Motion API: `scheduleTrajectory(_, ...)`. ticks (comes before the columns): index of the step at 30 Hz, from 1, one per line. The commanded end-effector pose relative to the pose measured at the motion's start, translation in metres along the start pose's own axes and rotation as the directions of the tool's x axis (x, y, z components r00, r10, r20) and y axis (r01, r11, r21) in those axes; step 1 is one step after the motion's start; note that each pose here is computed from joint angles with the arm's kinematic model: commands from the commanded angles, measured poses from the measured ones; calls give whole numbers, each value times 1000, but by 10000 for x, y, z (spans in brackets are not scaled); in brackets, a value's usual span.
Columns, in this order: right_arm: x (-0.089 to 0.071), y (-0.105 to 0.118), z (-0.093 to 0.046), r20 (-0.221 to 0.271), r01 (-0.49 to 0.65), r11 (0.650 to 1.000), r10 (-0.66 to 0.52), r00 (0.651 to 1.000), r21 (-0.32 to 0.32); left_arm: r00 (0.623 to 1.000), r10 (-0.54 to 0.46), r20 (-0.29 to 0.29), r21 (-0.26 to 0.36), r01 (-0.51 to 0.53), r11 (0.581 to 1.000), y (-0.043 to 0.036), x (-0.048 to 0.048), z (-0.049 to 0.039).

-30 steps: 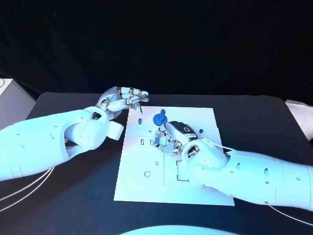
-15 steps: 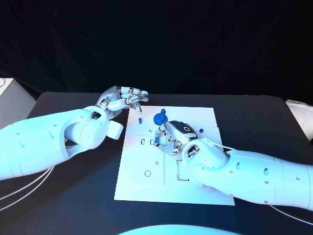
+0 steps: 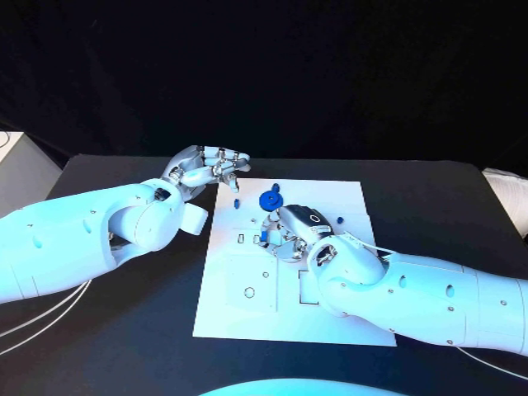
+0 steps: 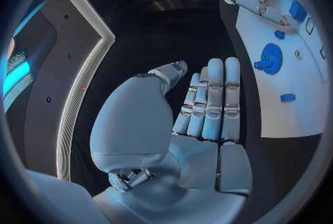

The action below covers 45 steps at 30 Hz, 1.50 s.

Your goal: Assemble the parts on the task board

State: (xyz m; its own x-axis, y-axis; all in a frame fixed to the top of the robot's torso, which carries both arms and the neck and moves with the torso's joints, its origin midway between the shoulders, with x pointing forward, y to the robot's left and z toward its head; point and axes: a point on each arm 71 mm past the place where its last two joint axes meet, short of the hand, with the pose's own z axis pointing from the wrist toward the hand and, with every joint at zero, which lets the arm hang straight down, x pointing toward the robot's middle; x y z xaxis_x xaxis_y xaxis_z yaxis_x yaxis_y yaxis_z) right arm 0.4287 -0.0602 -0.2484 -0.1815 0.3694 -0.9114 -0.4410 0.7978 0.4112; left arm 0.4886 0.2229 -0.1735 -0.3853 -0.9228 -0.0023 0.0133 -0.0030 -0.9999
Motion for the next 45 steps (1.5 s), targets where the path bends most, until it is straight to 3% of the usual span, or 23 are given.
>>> scheduleTrajectory(1,9,19,-6,-7,12,1000,-12,1000,-17,1000,-3,-15,3,3,1000,-8,16,4)
scheduleTrajectory(13,-2,23,-10,8,2,1000,-2,1000,-19,1000,-3,-15,2,3,1000,-6,13,4)
scheduleTrajectory(26,-151,-45,-111,81,-46,998,49,996,-36,999,21,-24,-7,-21,1000,11,5,18)
scheduleTrajectory(30,-306,-71,-122,120,-90,992,99,988,-83,998,47,-28,-26,-48,999,33,-12,31)
scheduleTrajectory(36,-622,-205,-14,131,-212,965,233,964,-156,994,89,-61,-83,-94,992,98,-47,67)
scheduleTrajectory(42,-986,-459,61,149,-368,923,381,912,-111,974,194,-118,-167,-212,963,184,-81,94)
scheduleTrajectory(45,-1228,-670,68,195,-437,897,440,877,-60,944,274,-183,-233,-312,921,232,-60,94)
